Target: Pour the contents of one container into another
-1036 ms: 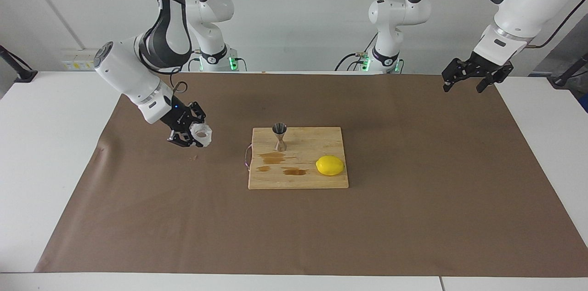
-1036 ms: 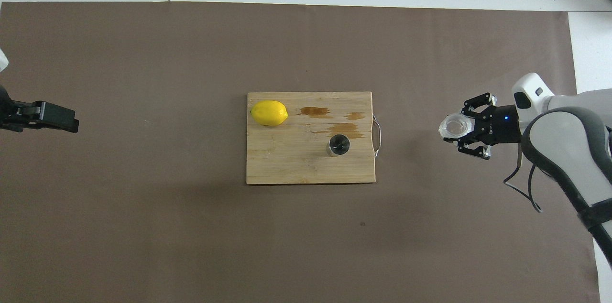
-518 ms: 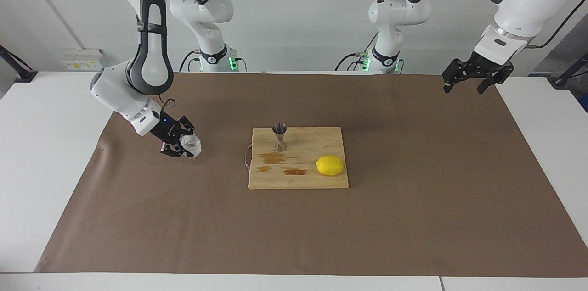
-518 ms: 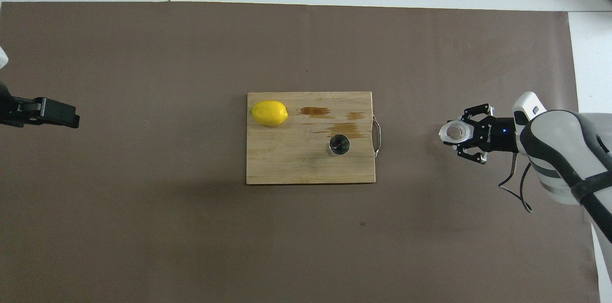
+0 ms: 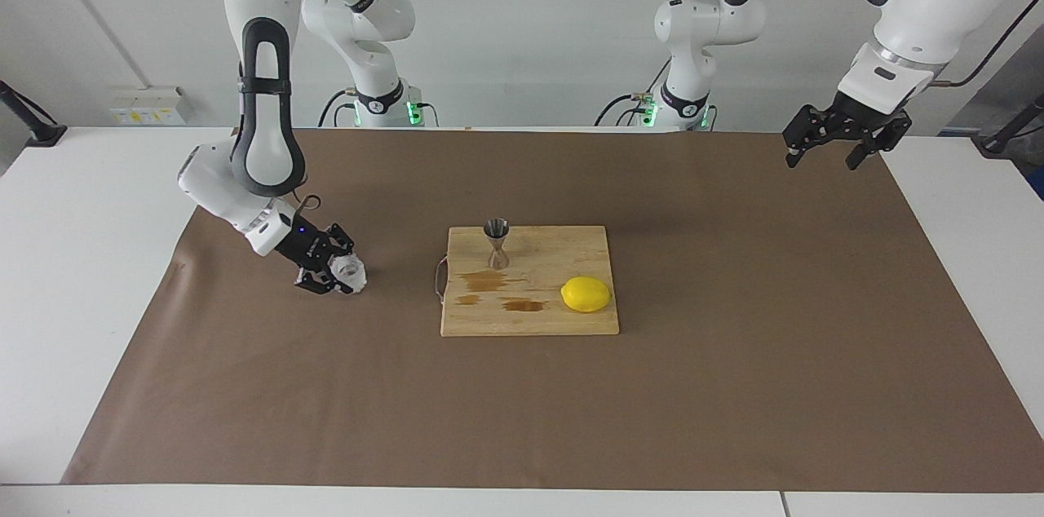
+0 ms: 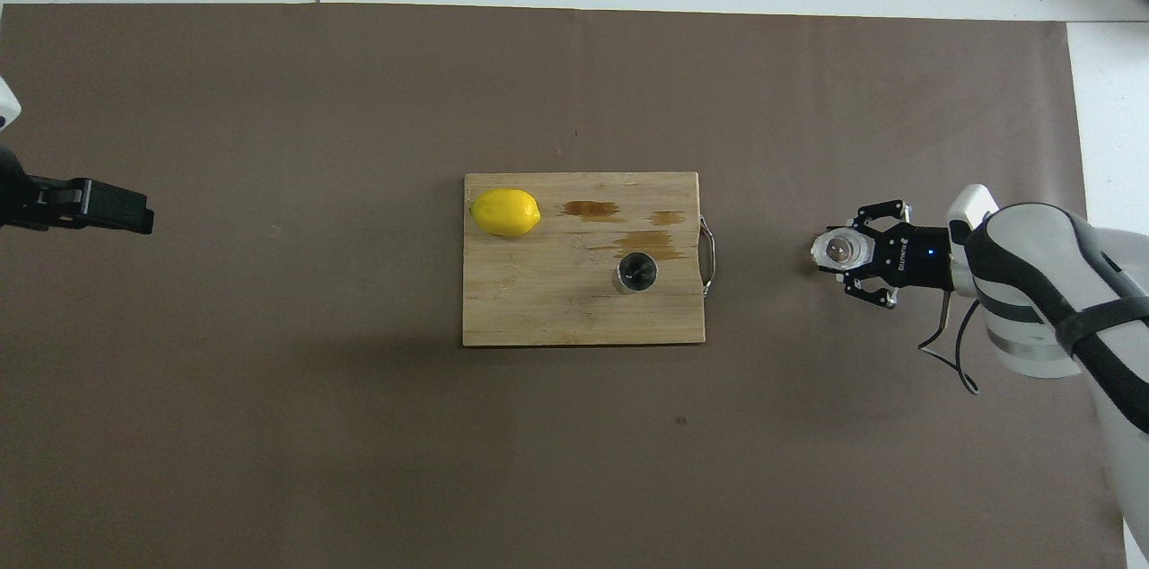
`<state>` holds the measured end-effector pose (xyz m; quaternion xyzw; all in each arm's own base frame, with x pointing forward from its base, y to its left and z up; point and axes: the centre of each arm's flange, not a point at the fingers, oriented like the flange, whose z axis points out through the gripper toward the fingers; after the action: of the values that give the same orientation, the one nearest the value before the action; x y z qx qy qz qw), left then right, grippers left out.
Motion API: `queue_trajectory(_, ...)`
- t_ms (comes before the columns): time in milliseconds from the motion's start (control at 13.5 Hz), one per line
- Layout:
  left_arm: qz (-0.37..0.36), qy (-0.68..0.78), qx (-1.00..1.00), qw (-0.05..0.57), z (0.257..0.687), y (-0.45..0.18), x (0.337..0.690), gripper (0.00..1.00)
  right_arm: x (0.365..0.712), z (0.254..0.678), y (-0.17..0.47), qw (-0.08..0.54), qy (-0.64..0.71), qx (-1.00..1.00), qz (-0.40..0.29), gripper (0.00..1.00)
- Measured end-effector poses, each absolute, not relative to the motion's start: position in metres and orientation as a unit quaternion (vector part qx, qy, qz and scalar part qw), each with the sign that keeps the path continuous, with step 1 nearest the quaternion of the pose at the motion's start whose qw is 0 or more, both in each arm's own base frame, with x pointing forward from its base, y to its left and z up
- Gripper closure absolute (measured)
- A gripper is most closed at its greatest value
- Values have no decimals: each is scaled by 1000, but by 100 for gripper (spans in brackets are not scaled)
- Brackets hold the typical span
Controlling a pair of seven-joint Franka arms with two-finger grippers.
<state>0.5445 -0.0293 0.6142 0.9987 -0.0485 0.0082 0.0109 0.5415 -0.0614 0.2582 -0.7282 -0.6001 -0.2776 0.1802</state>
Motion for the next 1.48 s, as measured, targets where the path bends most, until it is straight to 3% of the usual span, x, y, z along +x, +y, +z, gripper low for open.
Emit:
queue_trajectory(74,9,-49,999,11,614,-29,545,0,541,258,-62,180,-600,-728,-278,44)
queue_trajectory(148,10,-51,999,11,615,-31,545,0,541,258,-61,180,-601,-728,-277,37)
queue_trajectory(370,11,-57,998,11,615,-37,545,0,543,260,-62,176,-604,-725,-279,2)
queue_trajectory(1184,11,-55,998,11,614,-34,545,0,524,279,-114,211,-612,-714,-268,0)
queue_trajectory(1480,10,-53,998,11,614,-33,545,0,525,333,-124,187,-574,-765,-223,0)
